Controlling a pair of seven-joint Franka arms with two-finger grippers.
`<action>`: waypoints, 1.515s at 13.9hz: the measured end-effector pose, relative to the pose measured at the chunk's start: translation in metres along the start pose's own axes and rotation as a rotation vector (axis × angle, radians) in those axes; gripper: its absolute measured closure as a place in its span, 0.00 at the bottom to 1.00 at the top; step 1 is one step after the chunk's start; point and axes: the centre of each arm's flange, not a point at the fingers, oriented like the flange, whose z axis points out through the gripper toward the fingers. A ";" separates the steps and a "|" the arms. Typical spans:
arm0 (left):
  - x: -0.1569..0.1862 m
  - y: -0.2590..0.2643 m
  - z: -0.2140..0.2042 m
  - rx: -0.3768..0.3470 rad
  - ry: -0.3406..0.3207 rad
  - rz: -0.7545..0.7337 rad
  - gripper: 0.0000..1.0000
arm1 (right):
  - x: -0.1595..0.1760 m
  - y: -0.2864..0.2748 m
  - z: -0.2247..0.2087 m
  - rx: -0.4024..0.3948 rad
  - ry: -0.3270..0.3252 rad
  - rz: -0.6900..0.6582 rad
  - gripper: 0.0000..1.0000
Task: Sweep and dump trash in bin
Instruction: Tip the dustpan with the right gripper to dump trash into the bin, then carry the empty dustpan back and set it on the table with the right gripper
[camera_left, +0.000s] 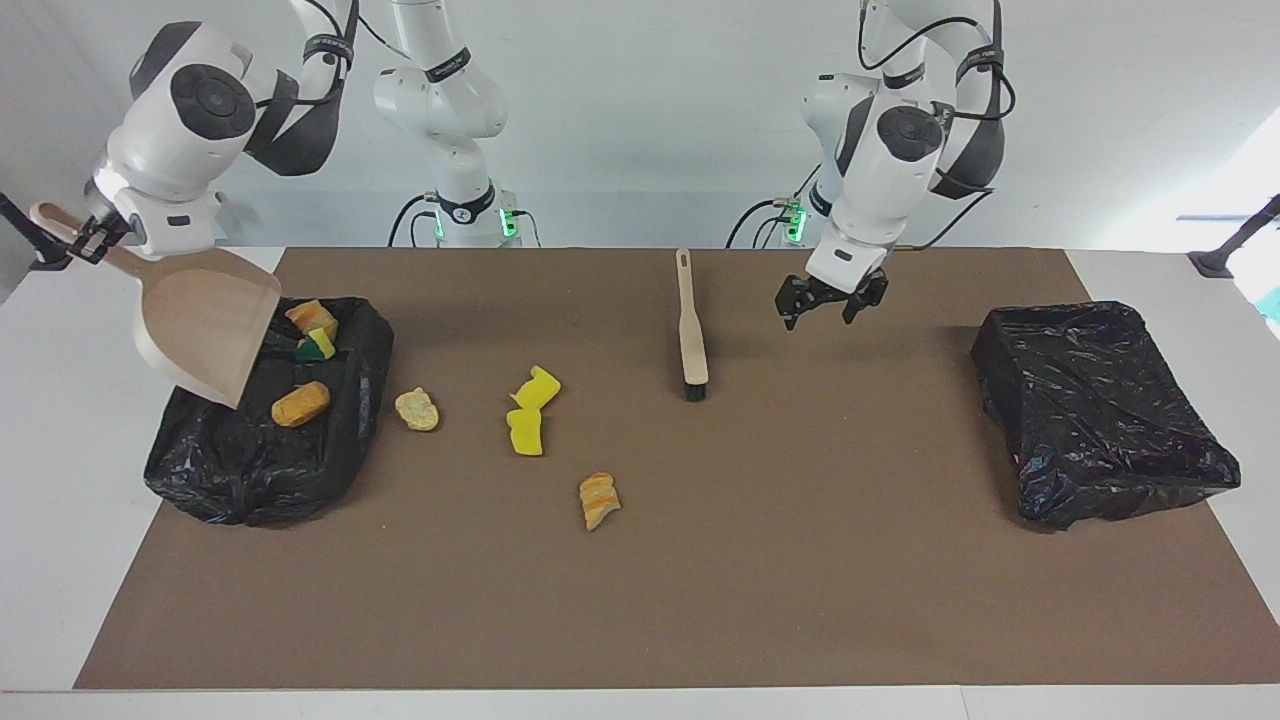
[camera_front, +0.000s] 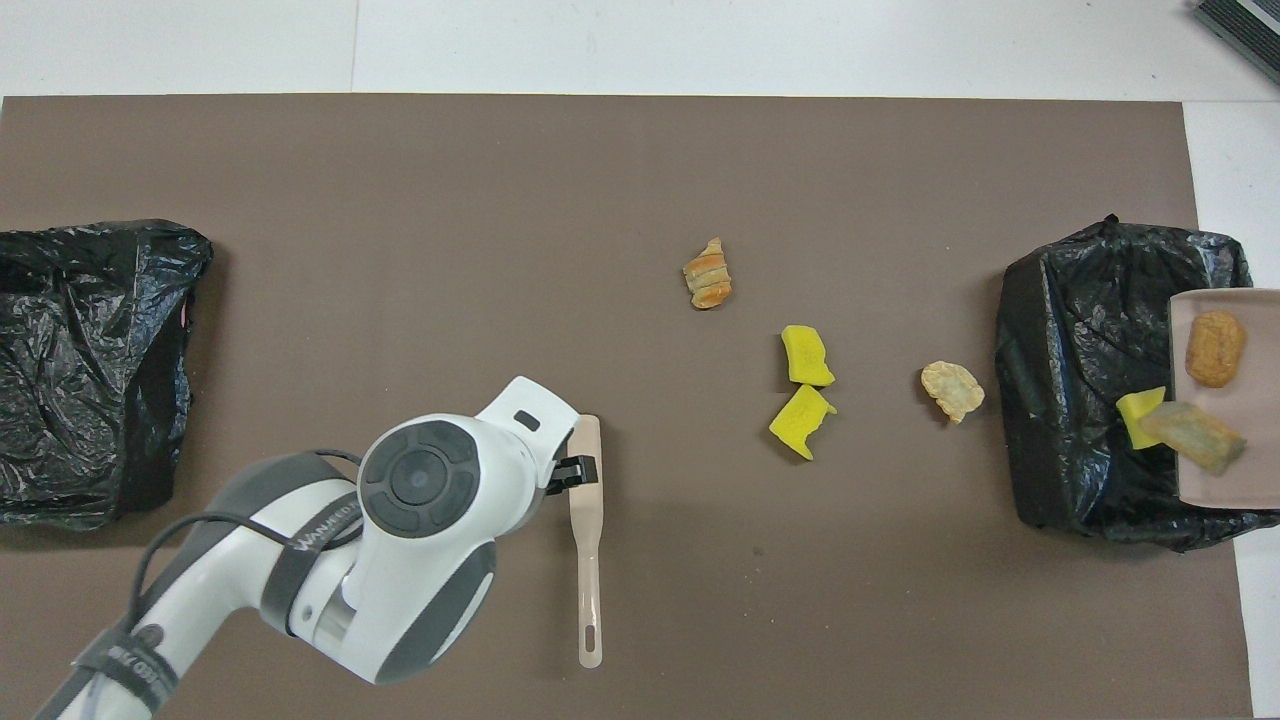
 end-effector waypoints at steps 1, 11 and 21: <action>0.007 -0.018 -0.002 0.009 0.006 0.007 0.00 | -0.004 -0.001 -0.002 -0.002 -0.001 0.008 0.67; 0.047 -0.155 -0.064 0.011 0.042 0.084 0.00 | 0.016 -0.003 -0.021 0.104 0.452 0.390 0.67; 0.035 -0.146 -0.175 0.014 0.022 0.101 0.00 | 0.126 0.013 -0.107 0.442 0.687 0.975 0.67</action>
